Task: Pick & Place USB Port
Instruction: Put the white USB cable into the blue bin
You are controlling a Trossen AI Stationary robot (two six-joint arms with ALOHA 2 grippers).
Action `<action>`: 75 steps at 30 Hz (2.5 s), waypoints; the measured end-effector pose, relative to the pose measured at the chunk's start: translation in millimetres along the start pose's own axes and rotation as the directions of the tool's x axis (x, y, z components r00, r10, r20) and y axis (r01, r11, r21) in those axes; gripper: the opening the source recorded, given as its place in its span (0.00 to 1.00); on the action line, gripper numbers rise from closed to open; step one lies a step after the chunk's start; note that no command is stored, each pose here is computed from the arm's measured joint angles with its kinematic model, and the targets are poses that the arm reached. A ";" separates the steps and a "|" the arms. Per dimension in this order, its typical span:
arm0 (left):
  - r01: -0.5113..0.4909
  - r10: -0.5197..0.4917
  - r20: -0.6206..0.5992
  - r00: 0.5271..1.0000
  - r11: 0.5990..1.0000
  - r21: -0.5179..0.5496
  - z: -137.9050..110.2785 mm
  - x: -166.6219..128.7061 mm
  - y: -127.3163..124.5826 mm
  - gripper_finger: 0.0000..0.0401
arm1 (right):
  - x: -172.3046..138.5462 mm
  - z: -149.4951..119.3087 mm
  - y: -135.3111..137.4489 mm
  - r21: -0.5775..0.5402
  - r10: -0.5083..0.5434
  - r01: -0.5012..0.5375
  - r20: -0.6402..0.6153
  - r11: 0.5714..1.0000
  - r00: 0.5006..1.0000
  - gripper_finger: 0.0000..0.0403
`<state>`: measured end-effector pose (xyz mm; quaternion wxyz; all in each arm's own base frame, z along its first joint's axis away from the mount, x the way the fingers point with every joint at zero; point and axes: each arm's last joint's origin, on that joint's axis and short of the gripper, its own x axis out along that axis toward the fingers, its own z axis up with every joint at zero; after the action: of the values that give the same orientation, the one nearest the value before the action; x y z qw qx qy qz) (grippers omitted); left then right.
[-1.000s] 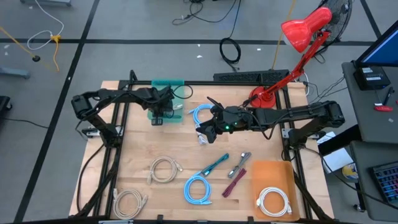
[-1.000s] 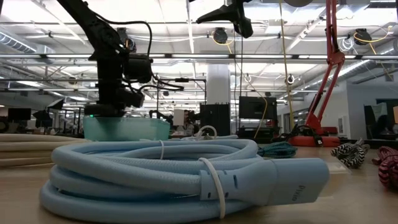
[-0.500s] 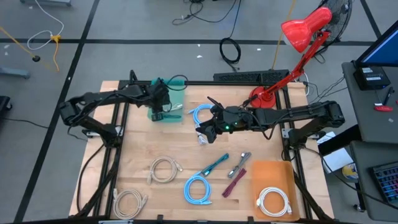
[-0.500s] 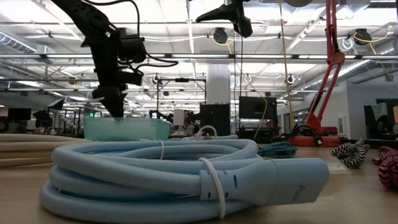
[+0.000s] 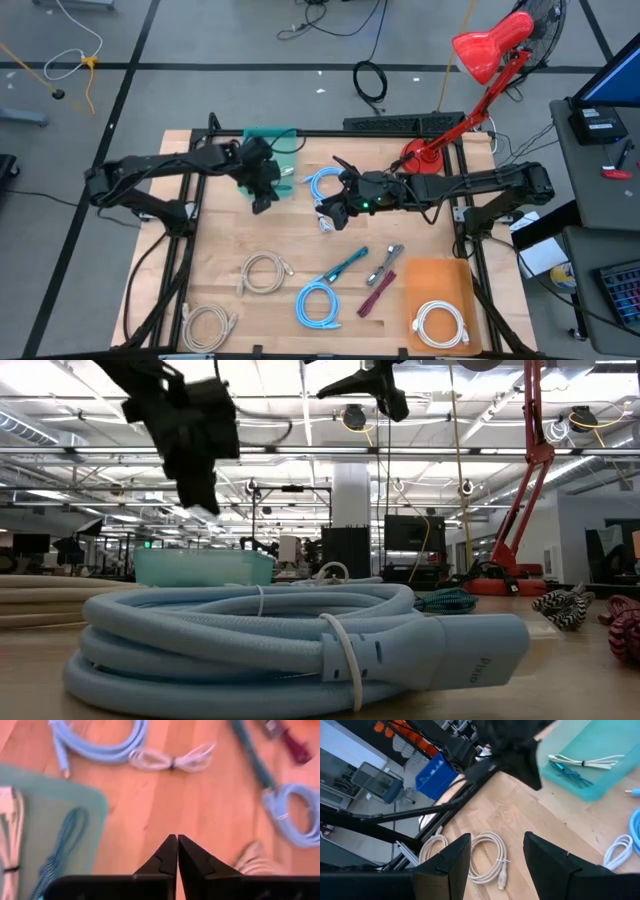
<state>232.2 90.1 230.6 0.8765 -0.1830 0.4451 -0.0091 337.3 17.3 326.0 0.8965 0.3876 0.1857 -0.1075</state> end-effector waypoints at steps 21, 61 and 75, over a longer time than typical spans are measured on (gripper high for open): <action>0.037 -0.043 0.285 0.958 0.999 0.029 -2.7 -50.4 -81.5 0.01 | 64.8 -54.4 -62.2 0.178 -0.155 0.226 -0.343 0.958 0.926 0.42; 0.050 -0.055 0.236 0.970 0.998 0.030 -16.3 -41.9 -116.7 0.01 | 98.4 -71.5 -97.3 -0.085 -0.351 0.342 -0.306 0.936 0.885 0.42; 0.035 -0.040 0.242 0.969 0.999 0.025 -16.2 -41.9 -116.3 0.02 | 116.4 -105.6 -111.1 -0.128 -0.431 0.414 -0.371 0.901 0.823 0.42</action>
<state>211.3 -15.9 292.7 0.9258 -0.1823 0.3310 -0.0077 379.2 14.1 138.2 0.8030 0.3317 0.4437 -0.2201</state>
